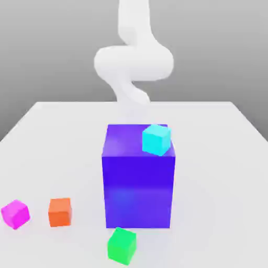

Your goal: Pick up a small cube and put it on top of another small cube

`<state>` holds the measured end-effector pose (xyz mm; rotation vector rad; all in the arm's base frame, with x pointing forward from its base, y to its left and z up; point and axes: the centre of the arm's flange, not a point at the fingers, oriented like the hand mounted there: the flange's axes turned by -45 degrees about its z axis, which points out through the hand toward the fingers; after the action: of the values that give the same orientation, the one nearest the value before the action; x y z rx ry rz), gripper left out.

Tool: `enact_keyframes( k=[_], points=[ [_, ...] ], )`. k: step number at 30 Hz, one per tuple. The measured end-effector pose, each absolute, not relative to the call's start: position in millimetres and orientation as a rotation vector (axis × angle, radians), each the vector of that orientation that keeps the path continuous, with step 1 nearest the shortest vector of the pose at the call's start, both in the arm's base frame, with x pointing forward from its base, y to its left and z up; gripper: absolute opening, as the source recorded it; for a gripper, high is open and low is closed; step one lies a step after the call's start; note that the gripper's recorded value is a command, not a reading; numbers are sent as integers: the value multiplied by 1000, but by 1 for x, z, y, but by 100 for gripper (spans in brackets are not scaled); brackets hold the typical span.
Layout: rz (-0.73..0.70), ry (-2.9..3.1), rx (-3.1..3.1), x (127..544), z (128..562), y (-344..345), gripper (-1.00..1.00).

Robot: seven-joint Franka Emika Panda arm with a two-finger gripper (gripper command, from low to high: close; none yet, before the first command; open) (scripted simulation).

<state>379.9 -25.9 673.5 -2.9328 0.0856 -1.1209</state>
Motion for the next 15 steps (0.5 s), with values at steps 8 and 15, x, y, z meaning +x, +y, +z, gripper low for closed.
enact_keyframes(
  k=[8,15],
  points=[
    [-786,320,-3034,448,534,-123,0],
    [-490,539,-3065,451,401,-208,0]
  ],
)
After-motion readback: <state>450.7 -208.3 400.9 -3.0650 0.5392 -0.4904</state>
